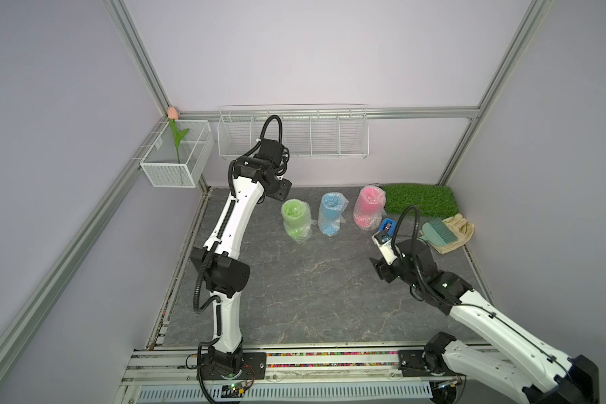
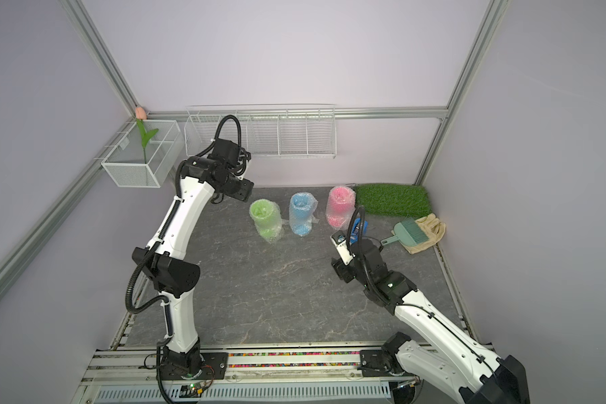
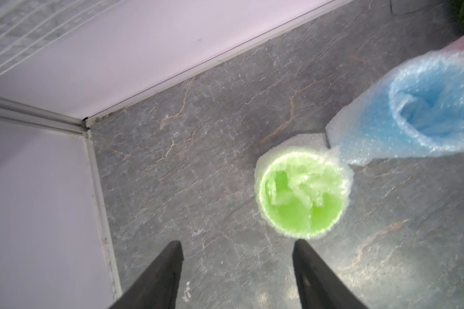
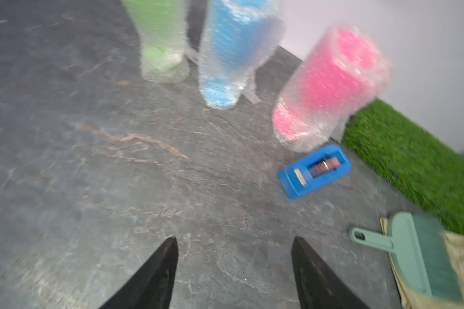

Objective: Wrap wine glasses in bubble wrap
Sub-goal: Place the bubble wrap at the center of the board, then reset both arms

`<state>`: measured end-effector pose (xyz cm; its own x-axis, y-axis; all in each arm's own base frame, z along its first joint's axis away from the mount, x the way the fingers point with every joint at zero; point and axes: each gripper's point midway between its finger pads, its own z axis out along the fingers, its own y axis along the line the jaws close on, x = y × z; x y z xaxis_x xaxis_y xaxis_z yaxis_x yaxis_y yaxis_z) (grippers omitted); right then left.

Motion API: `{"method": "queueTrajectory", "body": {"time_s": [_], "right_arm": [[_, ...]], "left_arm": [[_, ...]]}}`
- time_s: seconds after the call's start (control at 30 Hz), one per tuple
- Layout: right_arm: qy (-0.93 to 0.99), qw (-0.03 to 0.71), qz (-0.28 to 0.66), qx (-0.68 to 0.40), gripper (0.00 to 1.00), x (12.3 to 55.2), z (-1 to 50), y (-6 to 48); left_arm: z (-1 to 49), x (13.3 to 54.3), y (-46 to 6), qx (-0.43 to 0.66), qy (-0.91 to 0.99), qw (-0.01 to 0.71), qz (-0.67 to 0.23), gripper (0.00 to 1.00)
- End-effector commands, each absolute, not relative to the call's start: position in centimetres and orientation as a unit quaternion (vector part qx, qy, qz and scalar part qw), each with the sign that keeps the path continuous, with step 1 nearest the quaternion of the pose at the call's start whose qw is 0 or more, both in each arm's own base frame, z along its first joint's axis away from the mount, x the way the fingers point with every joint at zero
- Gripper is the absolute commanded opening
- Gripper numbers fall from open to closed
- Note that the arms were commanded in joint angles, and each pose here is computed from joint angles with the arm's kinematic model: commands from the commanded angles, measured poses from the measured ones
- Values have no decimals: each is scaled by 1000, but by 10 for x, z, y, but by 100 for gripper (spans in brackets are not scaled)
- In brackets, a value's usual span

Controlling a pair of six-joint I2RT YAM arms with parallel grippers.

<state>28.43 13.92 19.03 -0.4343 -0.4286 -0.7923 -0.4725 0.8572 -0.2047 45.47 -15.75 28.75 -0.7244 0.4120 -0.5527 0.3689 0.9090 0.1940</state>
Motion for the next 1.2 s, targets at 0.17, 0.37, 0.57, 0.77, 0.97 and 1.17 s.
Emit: {"method": "queueTrajectory", "body": {"time_s": [0.17, 0.37, 0.57, 0.77, 0.97, 1.17], "right_arm": [[877, 473, -7, -85, 89, 341, 169, 51], [875, 482, -26, 13, 89, 365, 136, 1], [843, 536, -20, 45, 89, 386, 118, -11], [825, 563, -45, 21, 90, 396, 115, -14], [798, 601, -35, 18, 89, 390, 99, -13], [814, 579, -38, 17, 89, 393, 95, -13]], "left_arm": [[266, 438, -95, 99, 923, 367, 66, 87], [235, 413, -26, -15, 900, 431, 70, 99], [169, 393, 13, -83, 863, 487, 104, 97], [118, 399, 2, -61, 862, 499, 71, 97], [122, 423, -10, -8, 842, 536, 55, 99], [122, 418, 9, -40, 816, 576, 4, 100]]}}
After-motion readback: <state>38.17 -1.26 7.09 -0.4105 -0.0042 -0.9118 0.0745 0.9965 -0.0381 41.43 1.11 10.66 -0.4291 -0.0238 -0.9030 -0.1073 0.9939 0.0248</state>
